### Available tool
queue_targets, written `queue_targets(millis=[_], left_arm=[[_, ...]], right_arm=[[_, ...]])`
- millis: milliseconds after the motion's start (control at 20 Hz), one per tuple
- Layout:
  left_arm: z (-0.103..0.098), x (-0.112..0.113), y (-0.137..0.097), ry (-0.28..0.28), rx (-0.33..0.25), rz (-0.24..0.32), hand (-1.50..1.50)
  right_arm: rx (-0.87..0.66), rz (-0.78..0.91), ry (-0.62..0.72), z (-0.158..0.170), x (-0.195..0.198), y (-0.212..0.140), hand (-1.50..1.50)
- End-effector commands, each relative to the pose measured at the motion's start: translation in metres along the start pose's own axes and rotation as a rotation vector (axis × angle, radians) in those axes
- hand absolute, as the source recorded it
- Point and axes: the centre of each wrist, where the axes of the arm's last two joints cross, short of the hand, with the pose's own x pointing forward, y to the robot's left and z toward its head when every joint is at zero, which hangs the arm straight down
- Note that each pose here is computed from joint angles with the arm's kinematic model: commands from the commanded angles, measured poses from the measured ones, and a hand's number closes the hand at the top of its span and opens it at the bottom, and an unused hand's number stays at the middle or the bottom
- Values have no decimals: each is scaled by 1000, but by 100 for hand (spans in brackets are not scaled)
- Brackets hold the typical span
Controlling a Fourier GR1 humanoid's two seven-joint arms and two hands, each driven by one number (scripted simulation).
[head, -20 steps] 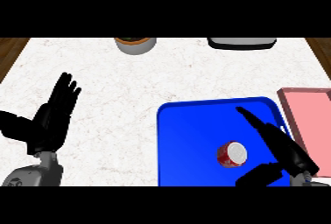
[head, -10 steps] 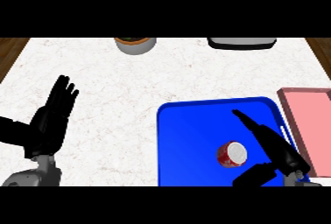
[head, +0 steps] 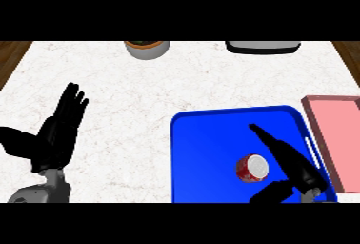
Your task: Pick the can from the tray and place it in the cardboard box
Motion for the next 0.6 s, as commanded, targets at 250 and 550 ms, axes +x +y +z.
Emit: queue_targets(millis=[250,550], left_arm=[[2,16,27,-6,6,-9,0],[-6,12,9,5,-14,3,0]], right_arm=[[-20,105,-70,-1,-7,11,150],[-103,142,-101,-9,15,5,150]])
